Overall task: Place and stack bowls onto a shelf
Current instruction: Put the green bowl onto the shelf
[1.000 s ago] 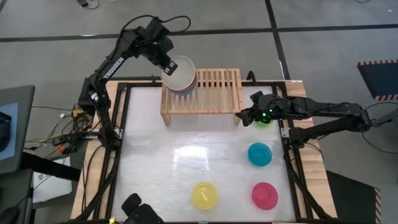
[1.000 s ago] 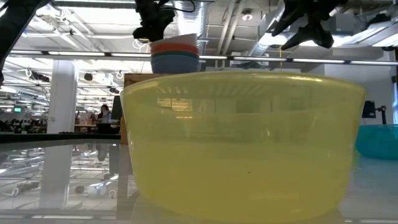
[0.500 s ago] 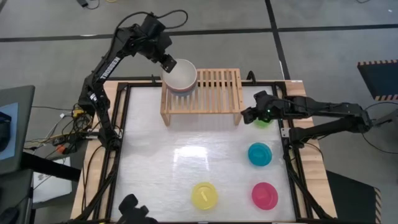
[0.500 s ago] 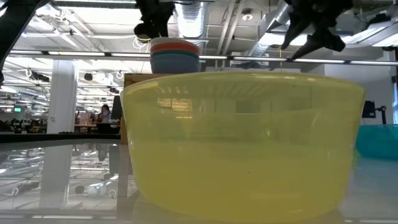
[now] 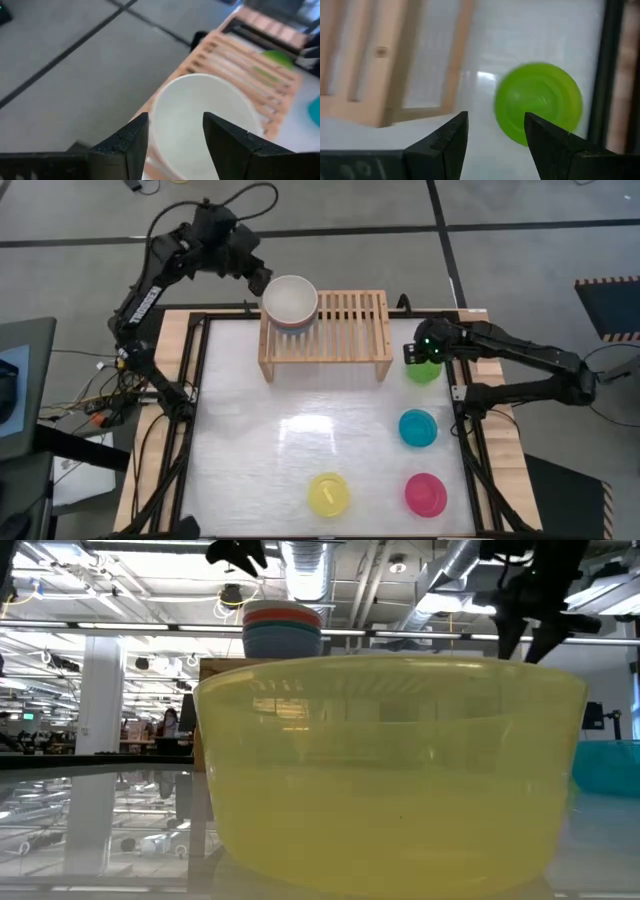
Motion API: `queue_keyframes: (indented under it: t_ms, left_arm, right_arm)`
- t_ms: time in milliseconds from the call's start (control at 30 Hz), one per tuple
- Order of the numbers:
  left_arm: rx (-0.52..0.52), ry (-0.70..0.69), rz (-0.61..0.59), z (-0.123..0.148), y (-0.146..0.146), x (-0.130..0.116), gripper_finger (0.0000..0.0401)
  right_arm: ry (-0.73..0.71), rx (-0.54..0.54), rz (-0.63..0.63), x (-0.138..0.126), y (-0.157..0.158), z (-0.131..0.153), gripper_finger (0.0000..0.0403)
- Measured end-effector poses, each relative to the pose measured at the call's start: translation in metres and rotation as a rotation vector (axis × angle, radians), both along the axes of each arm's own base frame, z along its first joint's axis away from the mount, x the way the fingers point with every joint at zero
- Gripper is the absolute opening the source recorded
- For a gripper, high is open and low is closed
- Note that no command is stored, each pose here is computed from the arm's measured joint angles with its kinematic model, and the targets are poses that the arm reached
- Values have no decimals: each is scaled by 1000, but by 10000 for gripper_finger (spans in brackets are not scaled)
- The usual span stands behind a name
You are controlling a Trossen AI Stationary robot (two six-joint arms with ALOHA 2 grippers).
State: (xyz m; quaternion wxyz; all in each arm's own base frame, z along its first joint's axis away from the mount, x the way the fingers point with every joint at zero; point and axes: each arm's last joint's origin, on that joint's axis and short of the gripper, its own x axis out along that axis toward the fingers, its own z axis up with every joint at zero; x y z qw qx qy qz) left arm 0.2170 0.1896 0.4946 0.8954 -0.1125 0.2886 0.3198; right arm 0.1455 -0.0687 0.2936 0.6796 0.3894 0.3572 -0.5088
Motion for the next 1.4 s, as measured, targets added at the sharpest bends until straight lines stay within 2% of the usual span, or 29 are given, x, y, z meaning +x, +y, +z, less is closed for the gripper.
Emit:
queue_keyframes:
  t_ms: [100,167,333,467,600,700,967,1100,1267,1300,1400]
  left_arm:
    - [27,-71,-29,-16,-15,0,171]
    - [66,-173,-34,-31,-30,-6,171]
    - [136,-441,-26,-78,-65,-43,171]
    - [124,-557,-51,-113,-88,-64,171]
    - [60,-529,-75,-146,-104,-72,171]
    - [33,-532,-78,-158,-113,-74,171]
    - [16,-500,-83,-170,-123,-68,171]
    - [10,-493,-98,-171,-126,-66,171]
    - [17,-484,-115,-171,-129,-65,171]
    - [23,-480,-117,-171,-129,-65,171]
    - [35,-473,-126,-171,-130,-64,171]
  right_arm:
    - [59,38,-47,-9,-4,-3,215]
    - [85,56,-72,-13,-6,-9,212]
    - [134,151,-115,-20,-7,-44,203]
    - [157,210,-176,-27,-13,-77,195]
    - [193,260,-247,-39,-17,-99,192]
    - [206,275,-291,-46,-19,-110,192]
    - [110,237,-368,-56,-36,-130,184]
    - [112,241,-401,-63,-39,-138,140]
    - [79,234,-364,-62,-42,-134,33]
    - [65,218,-350,-60,-43,-129,22]
    - [58,112,-341,-56,-45,-104,25]
